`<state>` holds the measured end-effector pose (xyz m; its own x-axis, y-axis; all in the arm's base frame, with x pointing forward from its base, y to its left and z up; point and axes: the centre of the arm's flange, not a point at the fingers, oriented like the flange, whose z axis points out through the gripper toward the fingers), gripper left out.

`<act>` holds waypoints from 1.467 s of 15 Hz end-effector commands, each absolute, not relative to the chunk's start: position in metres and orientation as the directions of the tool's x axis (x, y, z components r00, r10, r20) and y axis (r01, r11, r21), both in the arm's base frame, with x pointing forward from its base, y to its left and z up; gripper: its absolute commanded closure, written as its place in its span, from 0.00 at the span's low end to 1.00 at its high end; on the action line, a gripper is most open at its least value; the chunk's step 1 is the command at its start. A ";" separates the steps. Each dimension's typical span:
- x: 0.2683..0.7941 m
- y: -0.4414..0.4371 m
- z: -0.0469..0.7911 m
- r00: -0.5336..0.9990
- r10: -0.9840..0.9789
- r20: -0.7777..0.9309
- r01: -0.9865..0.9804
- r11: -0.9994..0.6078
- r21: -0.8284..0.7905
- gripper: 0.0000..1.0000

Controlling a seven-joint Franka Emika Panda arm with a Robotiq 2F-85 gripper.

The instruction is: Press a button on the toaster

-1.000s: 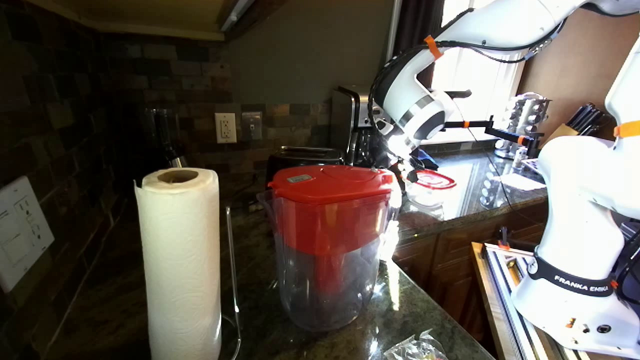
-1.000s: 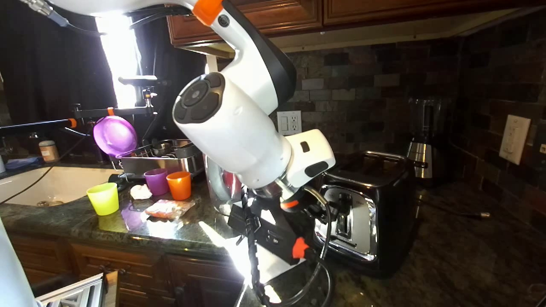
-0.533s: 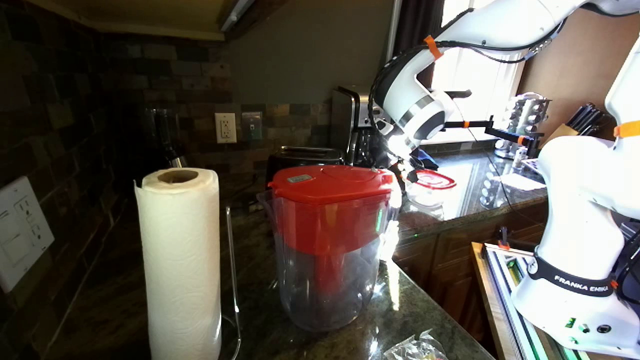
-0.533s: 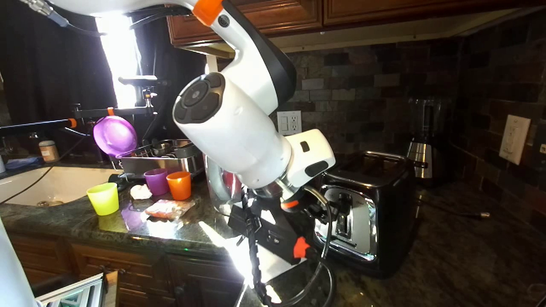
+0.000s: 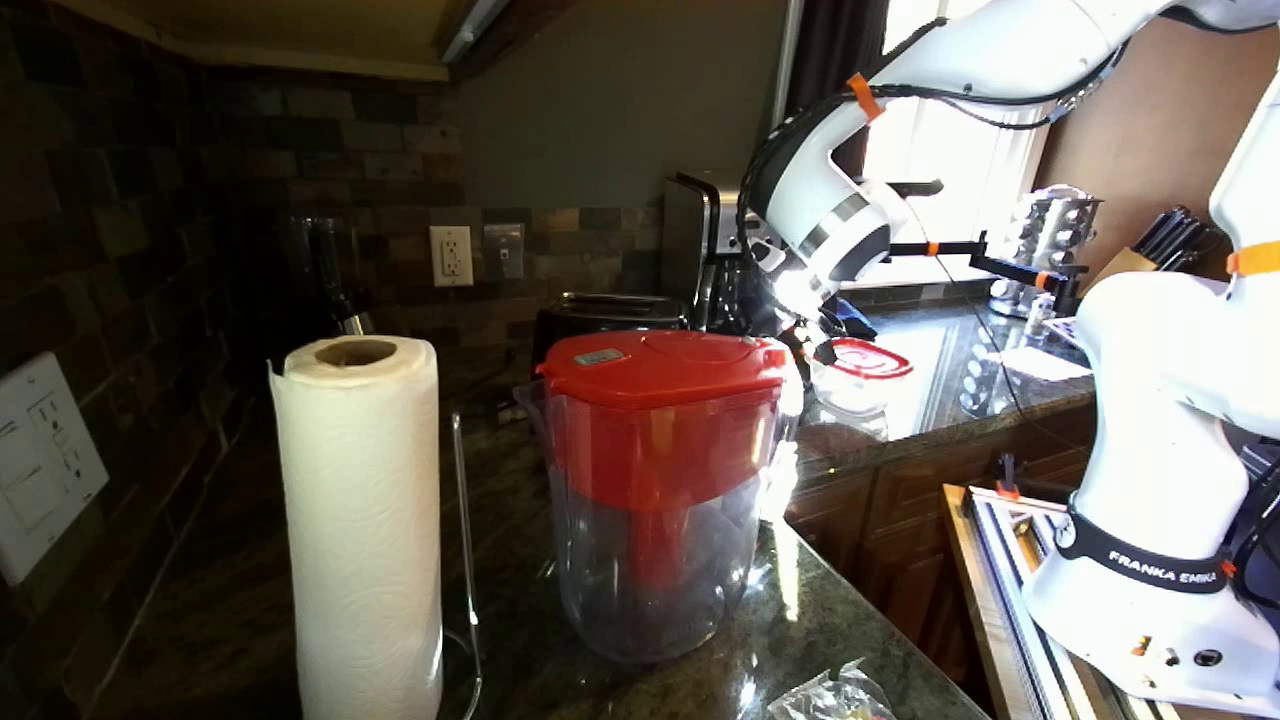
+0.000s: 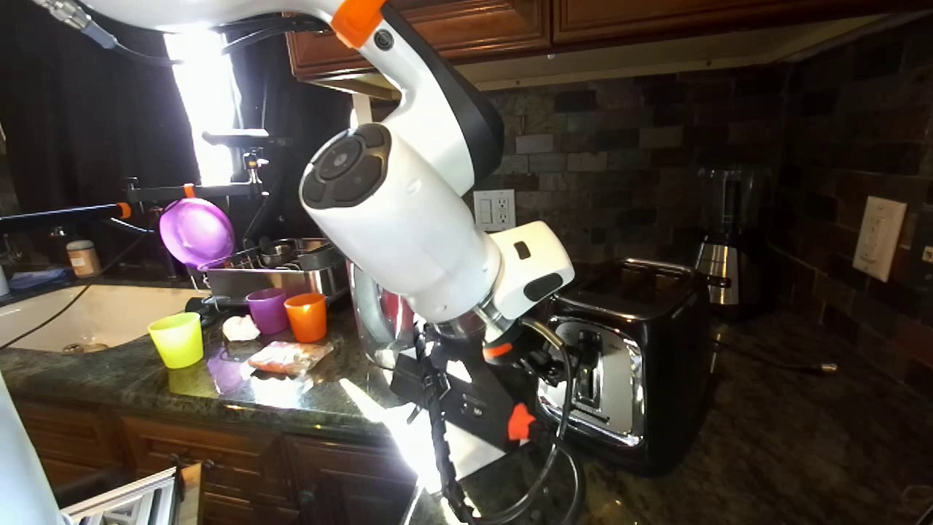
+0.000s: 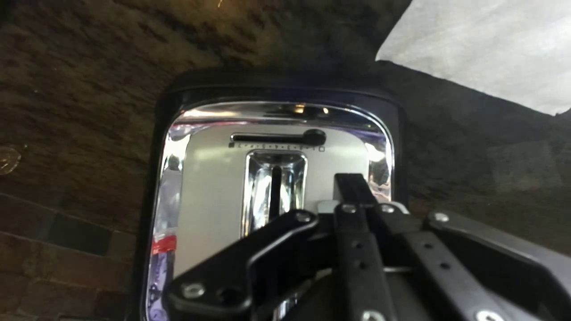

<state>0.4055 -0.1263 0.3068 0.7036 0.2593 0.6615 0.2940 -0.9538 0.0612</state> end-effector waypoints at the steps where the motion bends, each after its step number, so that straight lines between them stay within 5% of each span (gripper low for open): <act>1: 0.405 -0.125 0.304 0.726 0.284 0.626 0.311 -0.948 0.068 1.00; 22: 0.370 -0.120 0.335 0.649 0.276 0.708 0.302 -0.949 0.093 1.00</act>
